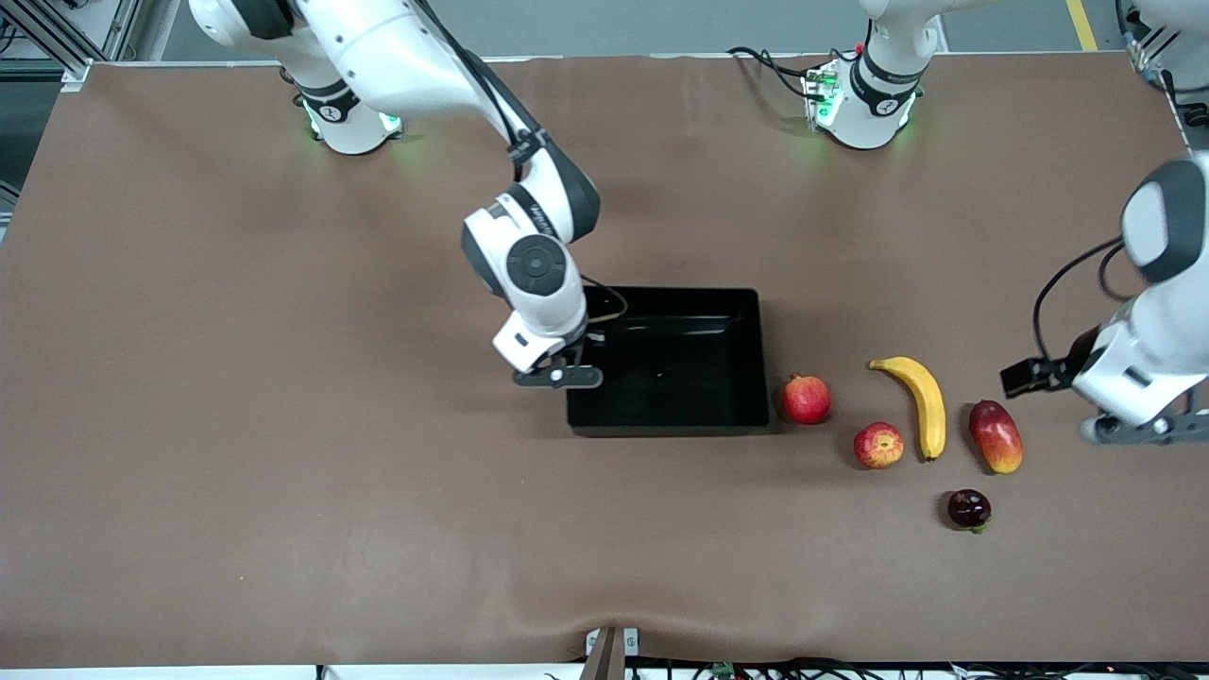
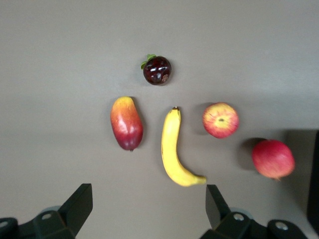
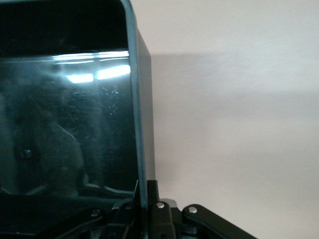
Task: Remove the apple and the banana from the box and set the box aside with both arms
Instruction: 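Drag the box away with the right gripper while the left gripper withdraws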
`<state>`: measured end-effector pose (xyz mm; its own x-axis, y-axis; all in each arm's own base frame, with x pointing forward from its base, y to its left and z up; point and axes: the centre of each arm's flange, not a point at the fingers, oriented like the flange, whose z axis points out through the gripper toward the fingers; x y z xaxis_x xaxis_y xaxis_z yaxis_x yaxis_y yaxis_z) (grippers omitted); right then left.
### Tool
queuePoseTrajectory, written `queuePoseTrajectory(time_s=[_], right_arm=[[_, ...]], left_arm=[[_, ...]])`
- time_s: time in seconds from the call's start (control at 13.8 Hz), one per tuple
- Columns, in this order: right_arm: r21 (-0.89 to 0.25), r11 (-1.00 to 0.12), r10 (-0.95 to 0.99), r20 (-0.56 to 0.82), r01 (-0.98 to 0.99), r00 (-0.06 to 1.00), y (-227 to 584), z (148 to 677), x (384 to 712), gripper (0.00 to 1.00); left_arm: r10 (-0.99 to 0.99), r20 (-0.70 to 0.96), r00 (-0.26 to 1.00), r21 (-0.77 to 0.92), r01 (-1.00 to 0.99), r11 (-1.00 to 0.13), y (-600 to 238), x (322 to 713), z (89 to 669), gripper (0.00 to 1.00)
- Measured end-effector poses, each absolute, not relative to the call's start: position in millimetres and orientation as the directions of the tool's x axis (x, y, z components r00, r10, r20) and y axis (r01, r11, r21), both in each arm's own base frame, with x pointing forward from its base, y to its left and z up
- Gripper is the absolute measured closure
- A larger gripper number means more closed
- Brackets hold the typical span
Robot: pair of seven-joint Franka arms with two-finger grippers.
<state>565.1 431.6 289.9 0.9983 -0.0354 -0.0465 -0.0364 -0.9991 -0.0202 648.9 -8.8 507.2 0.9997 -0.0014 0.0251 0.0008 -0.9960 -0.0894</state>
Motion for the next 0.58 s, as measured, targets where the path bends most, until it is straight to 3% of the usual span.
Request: queuePoseTrajectory(time_s=[0.29, 0.58], right_arm=[[-0.016, -1.0, 0.001, -0.128, -0.001, 0.992, 301, 374, 605, 0.96], [-0.029, -1.0, 0.002, -0.228, -0.005, 0.974, 162, 399, 608, 0.96]], left_arm=[[0.008, 0.004, 1.0, -0.064, 0.008, -0.998, -25, 604, 579, 0.0], [-0.003, 0.01, 1.0, -0.039, -0.002, -0.999, -42, 574, 618, 0.0]])
